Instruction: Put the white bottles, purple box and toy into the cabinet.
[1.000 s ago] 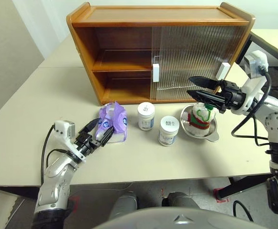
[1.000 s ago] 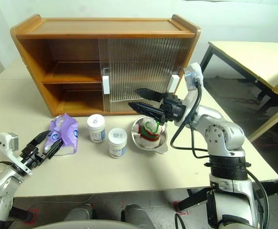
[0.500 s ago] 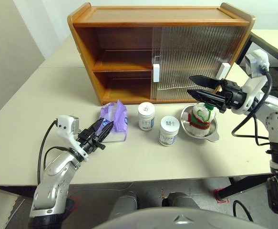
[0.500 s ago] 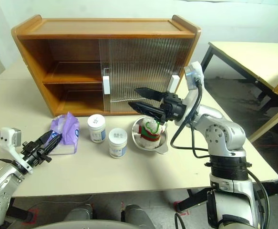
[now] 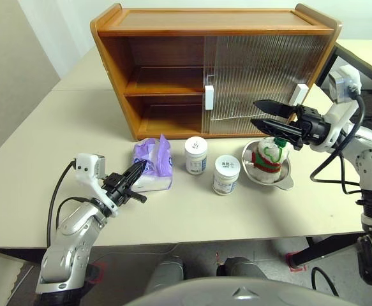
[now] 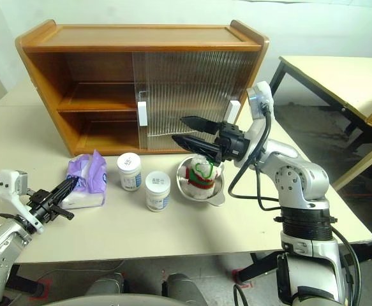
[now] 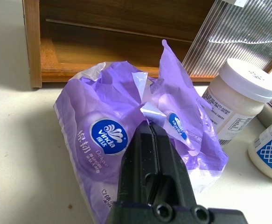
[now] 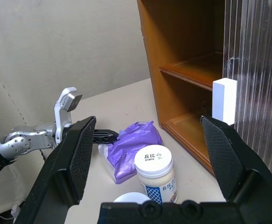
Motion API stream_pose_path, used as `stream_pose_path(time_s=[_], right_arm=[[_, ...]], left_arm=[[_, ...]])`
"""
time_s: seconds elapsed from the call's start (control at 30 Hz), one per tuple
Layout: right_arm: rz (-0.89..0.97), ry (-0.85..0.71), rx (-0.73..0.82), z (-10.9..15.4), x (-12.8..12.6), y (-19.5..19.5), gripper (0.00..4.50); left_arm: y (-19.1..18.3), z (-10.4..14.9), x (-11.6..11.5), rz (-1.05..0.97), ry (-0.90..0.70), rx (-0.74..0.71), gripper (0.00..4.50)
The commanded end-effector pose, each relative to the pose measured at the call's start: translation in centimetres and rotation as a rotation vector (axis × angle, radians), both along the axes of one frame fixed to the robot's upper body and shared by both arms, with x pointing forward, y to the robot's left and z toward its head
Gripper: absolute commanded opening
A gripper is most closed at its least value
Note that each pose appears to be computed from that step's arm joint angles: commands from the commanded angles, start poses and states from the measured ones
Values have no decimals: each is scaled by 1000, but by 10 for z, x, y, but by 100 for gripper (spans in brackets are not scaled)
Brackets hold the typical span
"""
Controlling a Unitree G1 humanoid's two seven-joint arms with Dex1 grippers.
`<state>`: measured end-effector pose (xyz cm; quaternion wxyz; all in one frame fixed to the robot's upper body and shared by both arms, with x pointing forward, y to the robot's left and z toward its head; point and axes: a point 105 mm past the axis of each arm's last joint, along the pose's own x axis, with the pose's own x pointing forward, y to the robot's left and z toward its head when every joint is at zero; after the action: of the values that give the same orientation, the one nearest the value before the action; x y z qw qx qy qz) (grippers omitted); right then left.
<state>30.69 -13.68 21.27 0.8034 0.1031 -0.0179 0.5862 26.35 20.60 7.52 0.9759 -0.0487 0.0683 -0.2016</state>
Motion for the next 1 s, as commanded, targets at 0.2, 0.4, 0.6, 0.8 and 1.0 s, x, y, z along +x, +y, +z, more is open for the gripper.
stream_pose_path(time_s=[0.2,0.4,0.6,0.8,1.0], right_arm=[[-6,-15,-1,3,2,-2,450],[-6,-17,-1,4,2,-2,450],[-10,-19,-4,5,2,-3,450],[-17,-27,-5,7,2,-4,450],[-21,-32,-4,8,2,-5,450]], left_arm=[[8,-1,-6,26,-19,0,270],[4,-19,-10,33,23,-1,449],[8,-38,-13,53,58,-8,449],[15,-49,-11,75,81,-10,449],[18,-54,-10,79,90,-8,386]])
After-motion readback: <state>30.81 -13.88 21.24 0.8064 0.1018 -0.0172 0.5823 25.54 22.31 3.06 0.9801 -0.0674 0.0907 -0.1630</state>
